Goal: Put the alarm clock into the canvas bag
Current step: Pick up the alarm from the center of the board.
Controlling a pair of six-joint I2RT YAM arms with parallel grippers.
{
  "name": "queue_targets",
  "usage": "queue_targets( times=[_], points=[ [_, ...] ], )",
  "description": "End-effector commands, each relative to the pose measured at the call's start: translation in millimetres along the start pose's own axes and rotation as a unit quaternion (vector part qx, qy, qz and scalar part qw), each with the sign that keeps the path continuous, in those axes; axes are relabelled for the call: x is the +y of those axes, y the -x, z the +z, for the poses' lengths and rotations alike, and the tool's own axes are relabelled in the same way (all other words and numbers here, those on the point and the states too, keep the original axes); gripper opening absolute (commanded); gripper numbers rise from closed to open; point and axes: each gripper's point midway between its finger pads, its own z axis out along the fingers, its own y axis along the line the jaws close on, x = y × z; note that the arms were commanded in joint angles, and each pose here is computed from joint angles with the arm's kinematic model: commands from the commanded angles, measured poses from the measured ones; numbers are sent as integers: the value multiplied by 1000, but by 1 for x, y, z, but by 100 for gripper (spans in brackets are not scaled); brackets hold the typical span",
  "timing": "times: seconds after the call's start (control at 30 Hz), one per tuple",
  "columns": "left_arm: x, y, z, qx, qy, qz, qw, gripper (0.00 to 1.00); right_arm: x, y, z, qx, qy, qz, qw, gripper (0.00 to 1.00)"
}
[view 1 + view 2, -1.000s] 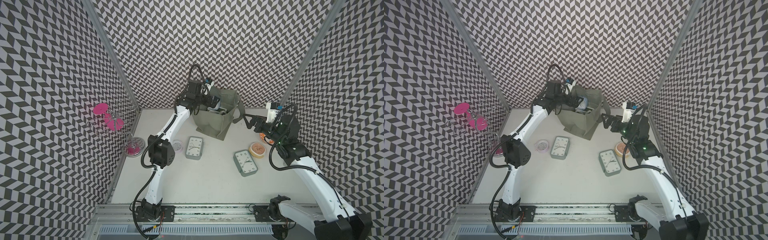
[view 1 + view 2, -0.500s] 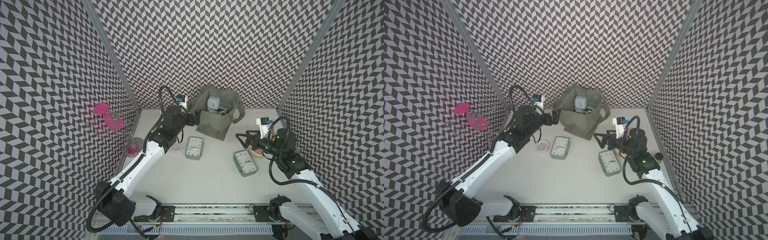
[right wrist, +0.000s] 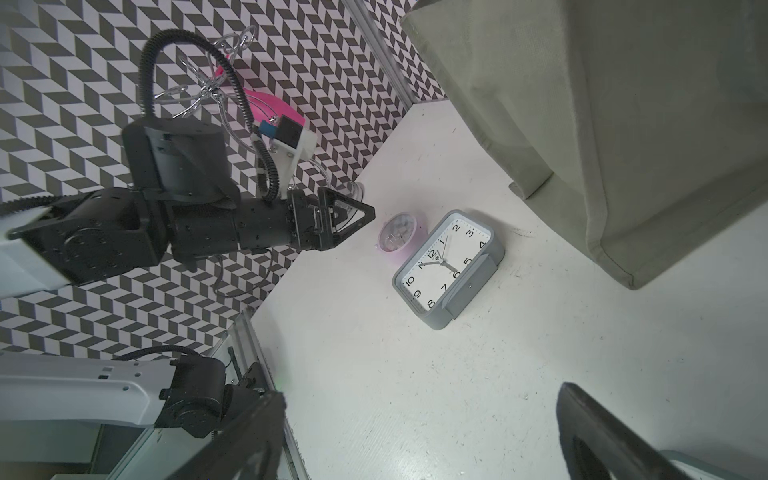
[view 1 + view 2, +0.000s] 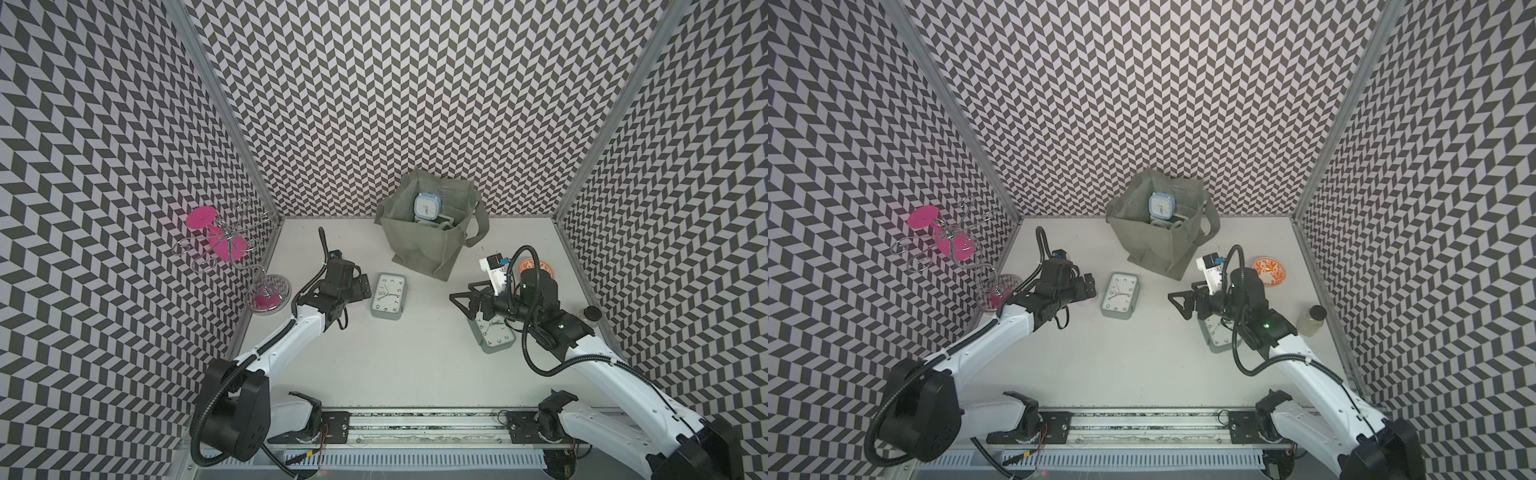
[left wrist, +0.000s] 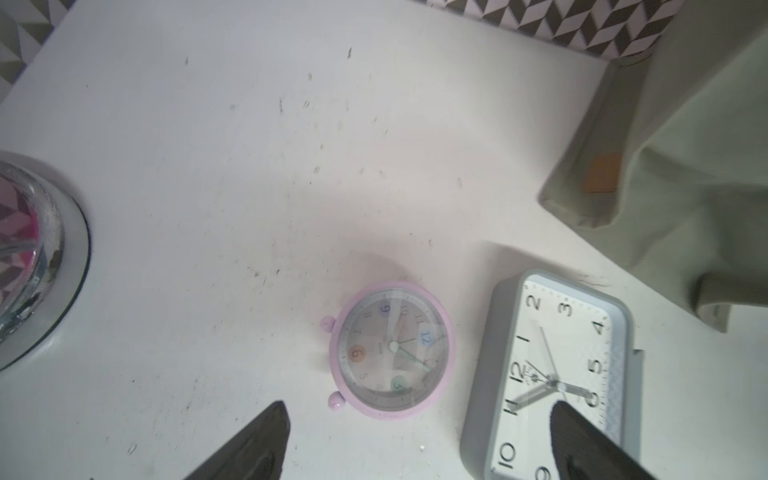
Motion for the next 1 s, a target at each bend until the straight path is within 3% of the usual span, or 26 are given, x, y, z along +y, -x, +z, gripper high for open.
queue_targets(
  times=[0.0, 0.43, 0.67, 0.97],
  points=[
    [-7, 2, 13, 9, -17, -18, 1000, 98, 3, 5, 4, -14, 10, -20, 1000, 99],
    [6, -12, 61, 37, 32, -18, 999, 99, 1, -1, 10, -2, 17, -19, 1000, 99],
    [8, -7, 75, 37, 15, -31, 999, 98, -1, -1, 11, 1, 15, -18, 1000, 99],
    [9, -21, 87, 59, 14, -18, 998, 88, -4, -1, 13, 2, 6, -18, 1000, 99]
  ],
)
